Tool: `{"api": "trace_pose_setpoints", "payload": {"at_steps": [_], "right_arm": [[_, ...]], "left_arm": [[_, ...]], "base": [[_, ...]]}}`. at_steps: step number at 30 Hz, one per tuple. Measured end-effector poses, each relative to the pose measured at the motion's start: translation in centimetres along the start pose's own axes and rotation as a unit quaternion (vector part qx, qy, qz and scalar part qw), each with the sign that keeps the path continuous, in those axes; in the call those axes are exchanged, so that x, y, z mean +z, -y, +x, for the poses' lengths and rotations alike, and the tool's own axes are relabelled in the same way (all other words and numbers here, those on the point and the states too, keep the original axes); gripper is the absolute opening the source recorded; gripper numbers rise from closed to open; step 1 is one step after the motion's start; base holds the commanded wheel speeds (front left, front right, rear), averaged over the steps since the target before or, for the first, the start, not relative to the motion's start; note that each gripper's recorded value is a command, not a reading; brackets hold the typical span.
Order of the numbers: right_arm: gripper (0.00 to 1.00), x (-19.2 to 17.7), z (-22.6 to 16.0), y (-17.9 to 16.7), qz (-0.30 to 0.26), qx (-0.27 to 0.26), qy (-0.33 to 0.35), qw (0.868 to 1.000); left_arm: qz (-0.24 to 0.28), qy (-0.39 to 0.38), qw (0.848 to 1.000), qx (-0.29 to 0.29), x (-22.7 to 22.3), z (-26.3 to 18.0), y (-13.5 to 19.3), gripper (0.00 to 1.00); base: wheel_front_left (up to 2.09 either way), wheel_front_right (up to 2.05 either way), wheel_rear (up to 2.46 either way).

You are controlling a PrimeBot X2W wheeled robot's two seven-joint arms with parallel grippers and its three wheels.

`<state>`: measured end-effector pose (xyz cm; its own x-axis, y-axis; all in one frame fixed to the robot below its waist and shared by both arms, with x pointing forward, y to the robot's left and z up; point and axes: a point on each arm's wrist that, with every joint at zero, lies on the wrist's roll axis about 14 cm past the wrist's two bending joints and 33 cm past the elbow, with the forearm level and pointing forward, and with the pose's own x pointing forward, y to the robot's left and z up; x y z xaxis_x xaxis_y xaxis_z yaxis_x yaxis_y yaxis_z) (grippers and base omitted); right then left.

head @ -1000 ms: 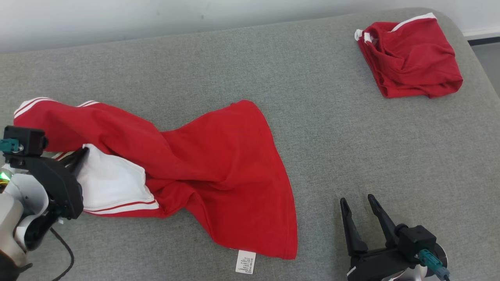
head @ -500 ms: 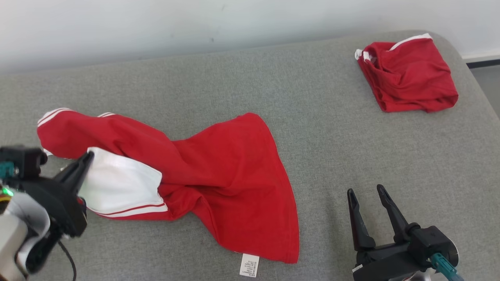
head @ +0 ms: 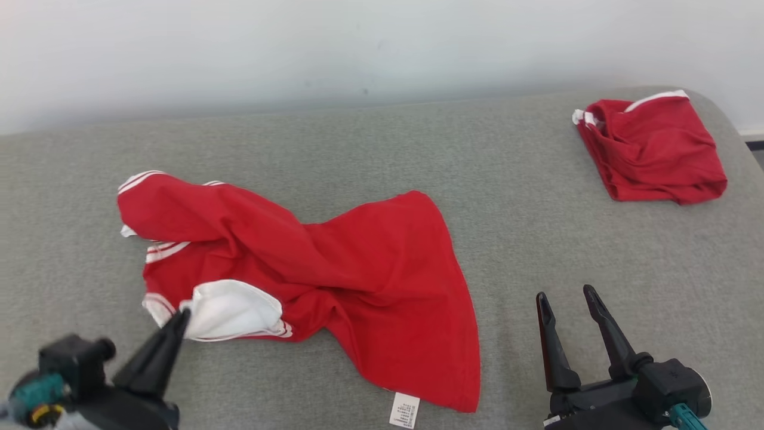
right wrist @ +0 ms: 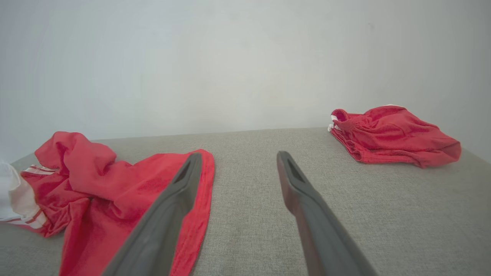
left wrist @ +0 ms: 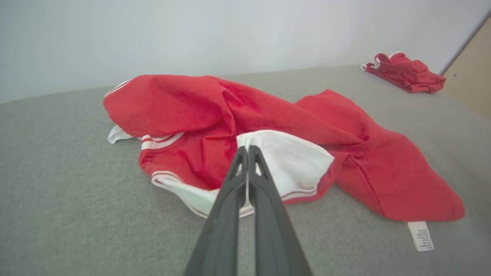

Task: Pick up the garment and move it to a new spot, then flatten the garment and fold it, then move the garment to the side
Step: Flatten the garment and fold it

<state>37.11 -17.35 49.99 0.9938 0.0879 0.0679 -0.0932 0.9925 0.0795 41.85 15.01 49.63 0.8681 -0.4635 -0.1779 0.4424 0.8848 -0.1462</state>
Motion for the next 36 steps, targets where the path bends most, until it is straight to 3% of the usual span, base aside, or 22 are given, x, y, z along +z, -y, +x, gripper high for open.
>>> {"api": "trace_pose_setpoints", "payload": {"at_steps": [9,15,20,22,23,25,26,33,36], "right_arm": [[1.0,0.0,0.7,-1.8,0.004,0.029,0.002,1.0],[1.0,-0.3,0.7,-2.3,0.005,0.037,-0.002,0.999],[1.0,-0.3,0.4,-2.3,0.004,0.037,-0.003,0.999],[1.0,-0.3,0.2,-2.1,0.003,0.034,-0.004,0.999],[1.0,-0.4,0.1,-2.0,0.003,0.033,-0.005,0.999],[1.0,-0.5,-0.1,-1.9,0.003,0.031,-0.008,0.999],[1.0,-0.5,-0.2,-1.8,0.003,0.03,-0.008,1.0],[1.0,-0.5,-0.4,-1.6,0.002,0.027,-0.008,1.0],[1.0,-0.6,-0.6,-1.5,0.002,0.026,-0.01,1.0]], "left_arm": [[-0.042,-0.059,0.997,0.015,-5.8,-5.4,3.2,0.0],[-0.07,-0.106,0.991,0.05,-10.0,-7.3,3.4,0.0],[-0.041,-0.135,0.987,0.072,-12.4,-8.3,2.5,0.0],[-0.03,-0.137,0.987,0.082,-12.7,-8.4,1.9,0.48],[-0.033,-0.134,0.986,0.09,-12.7,-8.4,1.6,0.51],[-0.021,-0.136,0.986,0.098,-13.0,-8.7,1.1,0.77],[-0.014,-0.132,0.986,0.103,-12.8,-8.7,0.7,1.0],[-0.042,-0.053,0.986,0.151,-9.5,-8.0,-0.6,1.0],[-0.029,-0.013,0.984,0.176,-7.6,-8.2,-1.5,1.0]], "base": [[0.0,0.0,0.0],[0.0,0.0,0.0],[0.0,0.0,0.0],[0.0,0.0,0.0],[0.0,0.0,0.0],[0.0,0.0,0.0],[0.0,0.0,0.0],[0.0,0.0,0.0],[0.0,0.0,0.0]]}}
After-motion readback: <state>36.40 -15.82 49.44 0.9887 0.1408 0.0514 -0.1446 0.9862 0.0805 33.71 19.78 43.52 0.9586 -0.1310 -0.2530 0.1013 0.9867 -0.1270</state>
